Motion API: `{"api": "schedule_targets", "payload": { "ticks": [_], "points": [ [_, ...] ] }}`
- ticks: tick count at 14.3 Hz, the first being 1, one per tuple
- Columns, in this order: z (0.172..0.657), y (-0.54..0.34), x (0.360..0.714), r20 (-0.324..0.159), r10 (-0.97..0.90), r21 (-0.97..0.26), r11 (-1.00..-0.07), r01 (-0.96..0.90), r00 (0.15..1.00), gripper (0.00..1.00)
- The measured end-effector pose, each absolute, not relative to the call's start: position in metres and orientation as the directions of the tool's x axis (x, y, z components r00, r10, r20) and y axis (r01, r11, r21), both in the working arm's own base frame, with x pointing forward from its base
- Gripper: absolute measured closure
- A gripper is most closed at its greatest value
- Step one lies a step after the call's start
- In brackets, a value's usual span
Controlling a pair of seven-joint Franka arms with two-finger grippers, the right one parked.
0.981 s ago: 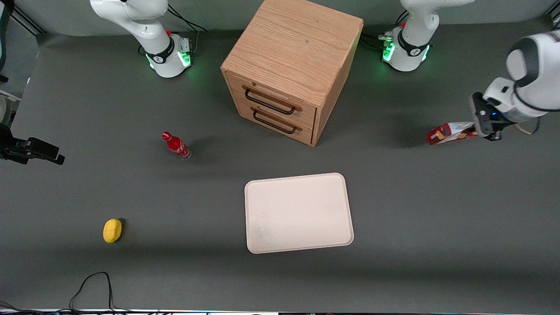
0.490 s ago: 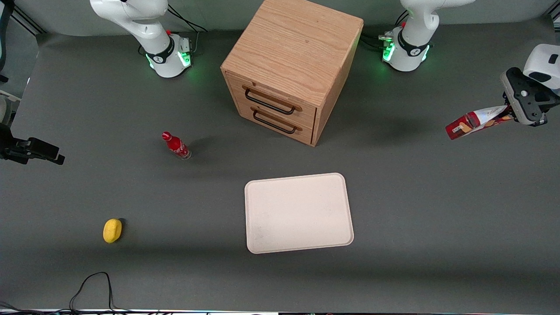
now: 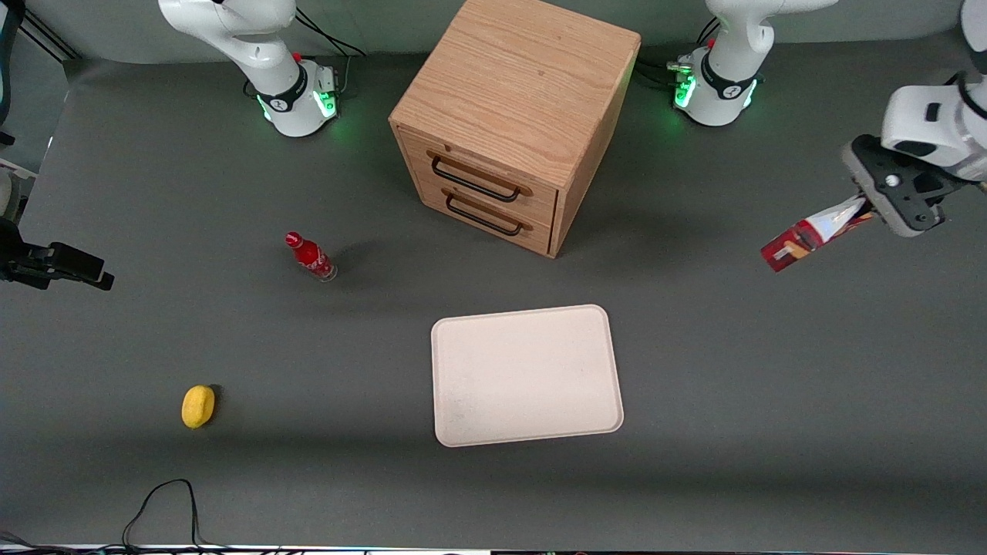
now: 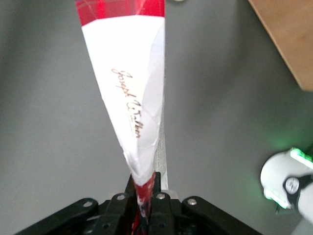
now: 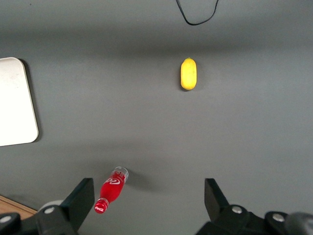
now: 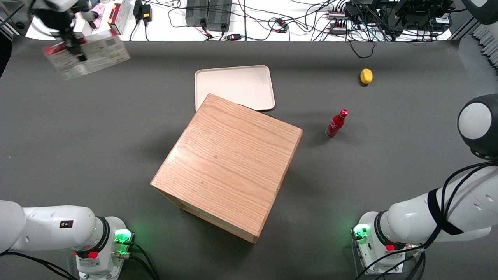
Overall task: Place red cookie box on tray
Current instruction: 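Carry the held cookie box over the white tray with the left gripper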
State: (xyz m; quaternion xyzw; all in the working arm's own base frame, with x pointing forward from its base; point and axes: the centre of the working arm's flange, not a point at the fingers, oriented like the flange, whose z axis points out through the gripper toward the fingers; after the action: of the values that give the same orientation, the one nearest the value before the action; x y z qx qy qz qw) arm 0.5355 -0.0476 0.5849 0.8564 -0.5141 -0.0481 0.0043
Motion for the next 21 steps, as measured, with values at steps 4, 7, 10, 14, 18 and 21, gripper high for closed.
{"api": "schedule_targets", "payload": {
  "ticks": [4, 7, 10, 14, 18, 21],
  "points": [
    [0.577, -0.130, 0.571, -0.046, -0.760, 0.067, -0.650, -0.757, 0.648, 0.87],
    [0.547, -0.190, 0.611, -0.047, -0.615, 0.109, -0.787, -0.608, 0.787, 0.87],
    [0.494, -0.256, 0.645, -0.096, -0.390, 0.100, -0.919, -0.381, 0.916, 0.87],
    [0.409, -0.339, 0.663, -0.105, -0.128, 0.047, -0.991, -0.124, 0.986, 0.87],
    [0.341, -0.346, 0.683, -0.089, 0.015, 0.051, -0.999, 0.020, 0.996, 0.87],
    [0.307, -0.346, 0.691, -0.069, 0.046, 0.063, -0.997, 0.050, 0.997, 0.87]
  ]
}}
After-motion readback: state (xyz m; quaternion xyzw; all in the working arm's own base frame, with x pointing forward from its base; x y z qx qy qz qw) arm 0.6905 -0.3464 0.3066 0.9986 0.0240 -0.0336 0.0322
